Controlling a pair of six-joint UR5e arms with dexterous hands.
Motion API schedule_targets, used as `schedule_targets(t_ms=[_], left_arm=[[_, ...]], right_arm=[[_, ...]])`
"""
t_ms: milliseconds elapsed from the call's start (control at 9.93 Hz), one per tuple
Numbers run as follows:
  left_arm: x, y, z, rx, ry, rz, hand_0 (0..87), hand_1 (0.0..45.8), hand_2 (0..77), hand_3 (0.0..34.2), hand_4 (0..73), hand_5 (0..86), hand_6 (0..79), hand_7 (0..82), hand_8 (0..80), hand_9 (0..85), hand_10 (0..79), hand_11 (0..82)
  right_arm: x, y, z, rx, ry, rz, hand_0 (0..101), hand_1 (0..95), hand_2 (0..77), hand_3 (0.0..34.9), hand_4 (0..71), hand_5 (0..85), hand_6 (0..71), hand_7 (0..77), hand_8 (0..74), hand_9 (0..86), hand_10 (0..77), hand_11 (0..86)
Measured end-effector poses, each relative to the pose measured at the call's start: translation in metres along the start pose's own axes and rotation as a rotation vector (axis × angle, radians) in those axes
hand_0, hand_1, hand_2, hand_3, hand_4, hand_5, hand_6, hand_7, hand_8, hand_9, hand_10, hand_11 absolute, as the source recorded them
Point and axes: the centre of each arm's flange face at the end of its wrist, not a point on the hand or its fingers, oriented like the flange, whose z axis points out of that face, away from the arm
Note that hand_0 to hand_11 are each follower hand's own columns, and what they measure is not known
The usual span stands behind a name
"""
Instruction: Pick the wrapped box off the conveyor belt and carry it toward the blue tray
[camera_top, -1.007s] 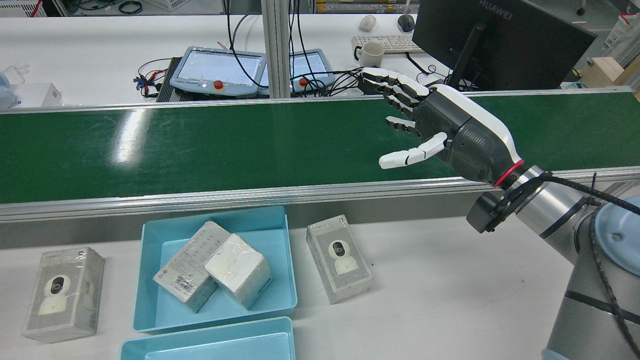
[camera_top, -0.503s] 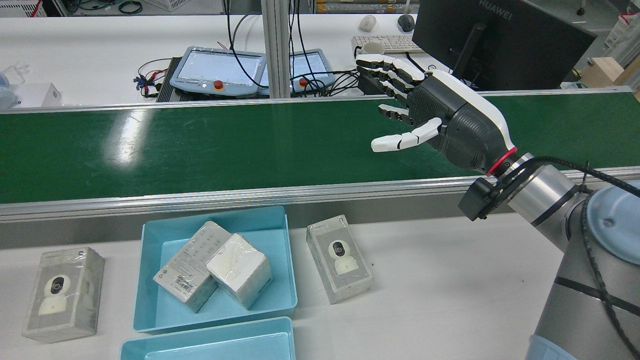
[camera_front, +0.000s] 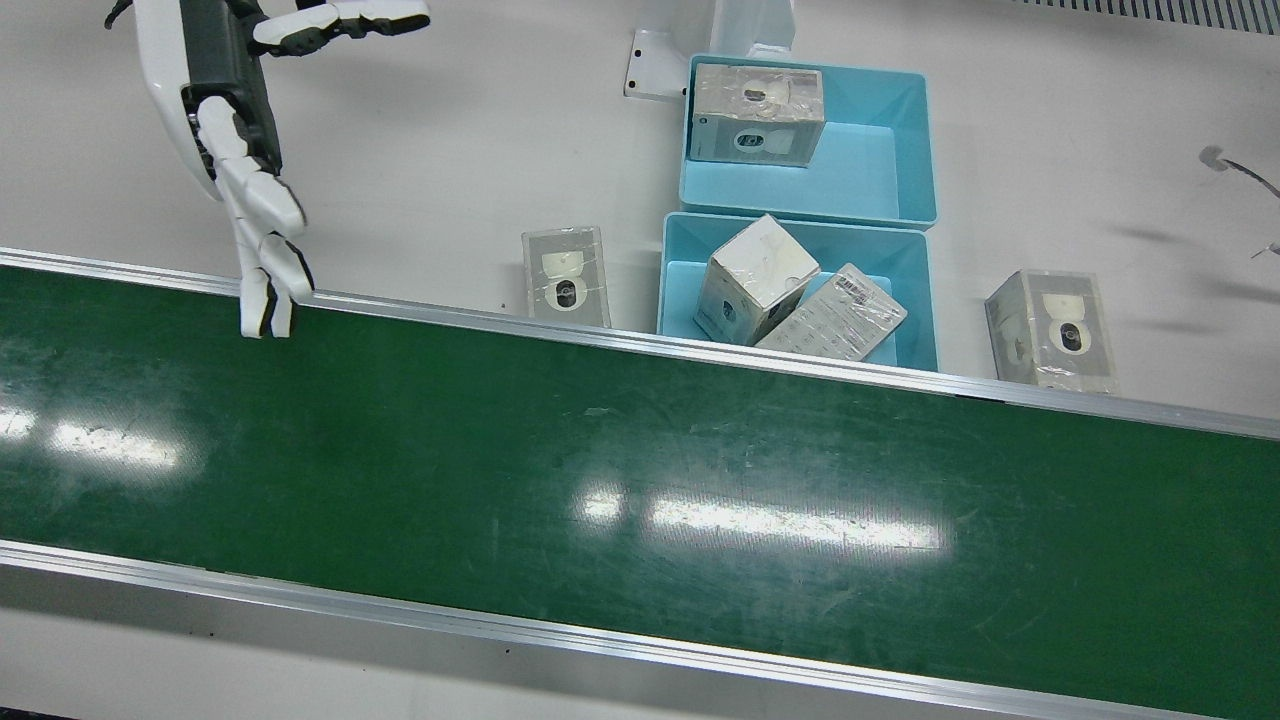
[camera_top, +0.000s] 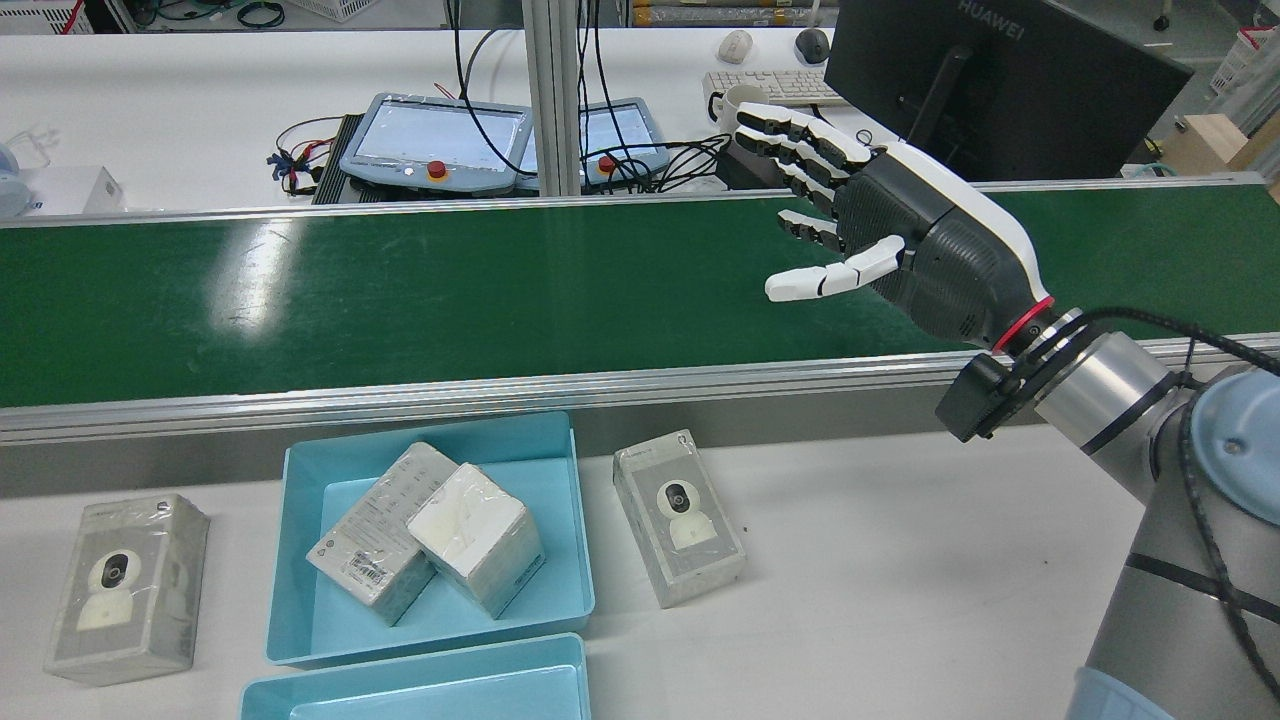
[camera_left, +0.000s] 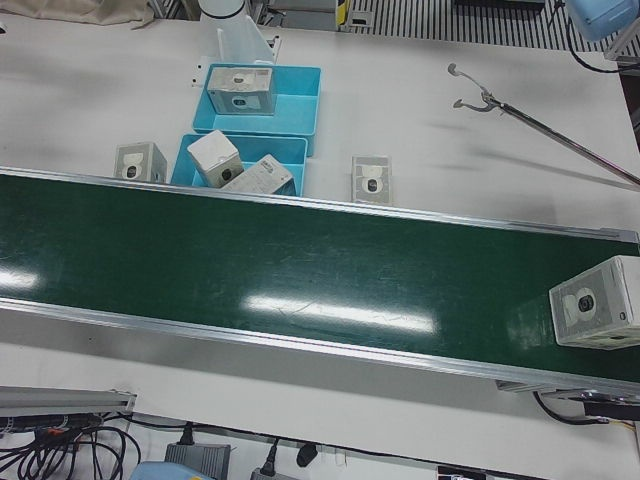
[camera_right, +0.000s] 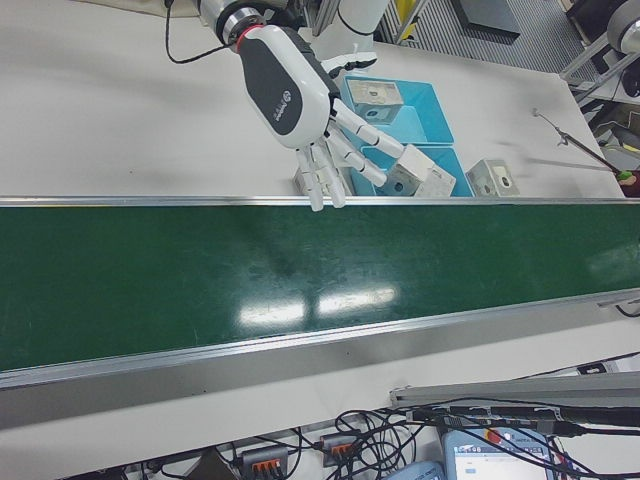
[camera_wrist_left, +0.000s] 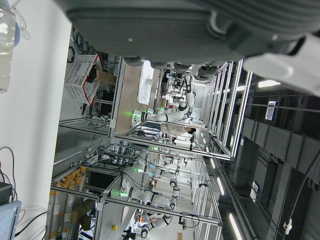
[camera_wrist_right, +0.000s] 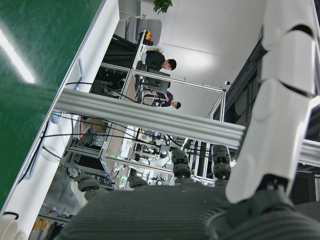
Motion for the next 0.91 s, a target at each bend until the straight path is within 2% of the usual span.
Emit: schedule_targets(t_ms=[201, 302, 604, 906], left_arm=[[0.0, 0.0, 0.0, 0.0, 0.0, 0.0, 0.0, 0.0, 0.5, 0.0, 0.0, 0.5, 0.0, 0.5, 0.5, 0.5, 0.0, 0.0], [0.0, 0.0, 0.0, 0.0, 0.0, 0.0, 0.0, 0.0, 0.5, 0.0, 0.0, 0.5, 0.0, 0.5, 0.5, 0.5, 0.0, 0.0], [0.0, 0.0, 0.0, 0.0, 0.0, 0.0, 0.0, 0.0, 1.1, 0.0, 0.0, 0.5, 0.0, 0.5, 0.5, 0.0, 0.0, 0.0], [0.0, 0.0, 0.0, 0.0, 0.0, 0.0, 0.0, 0.0, 1.1, 0.0, 0.0, 0.5, 0.0, 0.5, 0.5, 0.5, 0.0, 0.0]], right_arm=[[-0.018, -0.024, 0.004, 0.07, -0.028, -0.03, 43, 8.7, 10.9, 30.1, 4.9, 10.4, 0.0, 12.0, 0.0, 1.1, 2.2, 3.3], [-0.025, -0.036, 0.006, 0.102, -0.044, -0.028, 43, 8.7, 10.9, 30.1, 4.9, 10.4, 0.0, 12.0, 0.0, 1.1, 2.2, 3.3], [-0.023, -0.065, 0.028, 0.182, -0.094, 0.037, 41, 8.7, 9.8, 30.1, 3.8, 12.0, 0.0, 14.7, 0.0, 1.1, 4.4, 6.5], [-0.013, -0.083, 0.049, 0.216, -0.103, 0.055, 40, 8.7, 9.8, 30.1, 3.8, 13.6, 0.0, 12.0, 0.0, 1.1, 4.4, 6.5]])
